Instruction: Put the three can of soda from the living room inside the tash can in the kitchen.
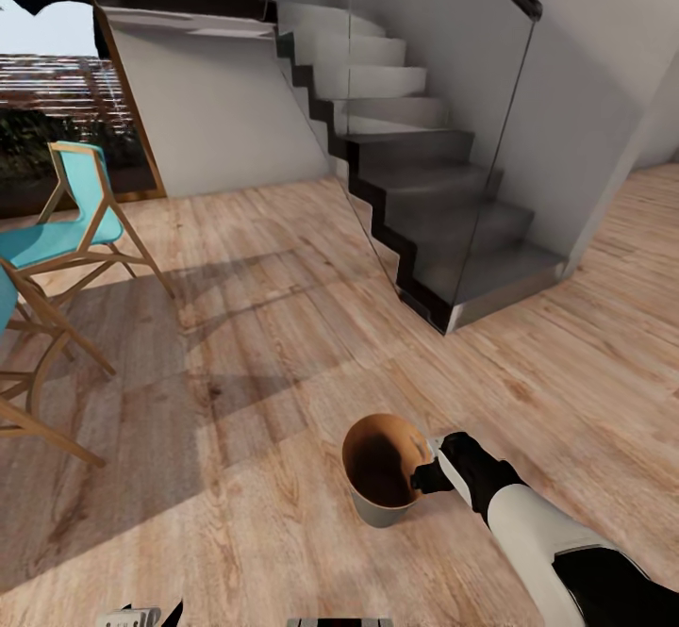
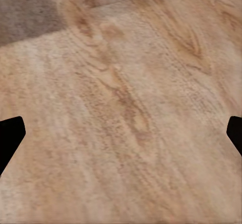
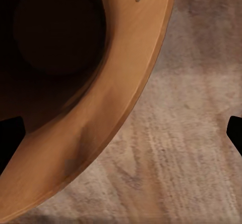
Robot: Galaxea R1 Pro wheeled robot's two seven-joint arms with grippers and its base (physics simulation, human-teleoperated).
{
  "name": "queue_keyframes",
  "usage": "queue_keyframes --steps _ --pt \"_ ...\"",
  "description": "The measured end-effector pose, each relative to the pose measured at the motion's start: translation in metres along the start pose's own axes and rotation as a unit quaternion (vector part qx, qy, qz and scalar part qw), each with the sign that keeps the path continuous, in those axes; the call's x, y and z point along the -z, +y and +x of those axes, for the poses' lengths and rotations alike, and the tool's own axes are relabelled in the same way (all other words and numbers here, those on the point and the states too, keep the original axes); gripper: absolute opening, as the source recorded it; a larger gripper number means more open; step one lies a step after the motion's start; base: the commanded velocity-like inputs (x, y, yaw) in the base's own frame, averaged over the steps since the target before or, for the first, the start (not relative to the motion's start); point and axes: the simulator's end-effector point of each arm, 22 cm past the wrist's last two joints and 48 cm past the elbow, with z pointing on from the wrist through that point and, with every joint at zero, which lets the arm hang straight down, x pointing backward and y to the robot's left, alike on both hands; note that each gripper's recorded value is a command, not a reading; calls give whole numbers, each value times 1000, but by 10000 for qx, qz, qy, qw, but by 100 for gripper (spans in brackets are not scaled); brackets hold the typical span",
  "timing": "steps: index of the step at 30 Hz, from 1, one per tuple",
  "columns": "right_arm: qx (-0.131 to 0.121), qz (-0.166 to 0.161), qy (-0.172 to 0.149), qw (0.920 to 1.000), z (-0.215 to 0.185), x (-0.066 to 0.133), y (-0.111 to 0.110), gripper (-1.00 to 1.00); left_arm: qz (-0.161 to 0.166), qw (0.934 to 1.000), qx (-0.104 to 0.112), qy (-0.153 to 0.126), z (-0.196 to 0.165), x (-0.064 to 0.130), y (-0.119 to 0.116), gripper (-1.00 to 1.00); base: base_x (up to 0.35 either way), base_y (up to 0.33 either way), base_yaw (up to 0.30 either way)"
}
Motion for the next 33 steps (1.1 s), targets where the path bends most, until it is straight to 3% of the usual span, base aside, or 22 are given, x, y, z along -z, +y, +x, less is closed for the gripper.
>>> queue_keyframes --steps 5,22,23,33 --pt "0 -22 139 9999 10 -13 2 100 -16 9999 11 131 11 -1 1 100 0 0 0" --pt "-1 -39 184 9998 13 -18 3 100 -24 9998 21 180 15 -1 2 100 0 0 0" --pt "0 -46 177 9998 12 -18 4 -100 -24 9998 21 179 15 -1 2 100 0 0 0" --pt "-23 -75 180 9998 13 -18 6 -100 -24 9998 22 177 15 -1 2 100 0 0 0"
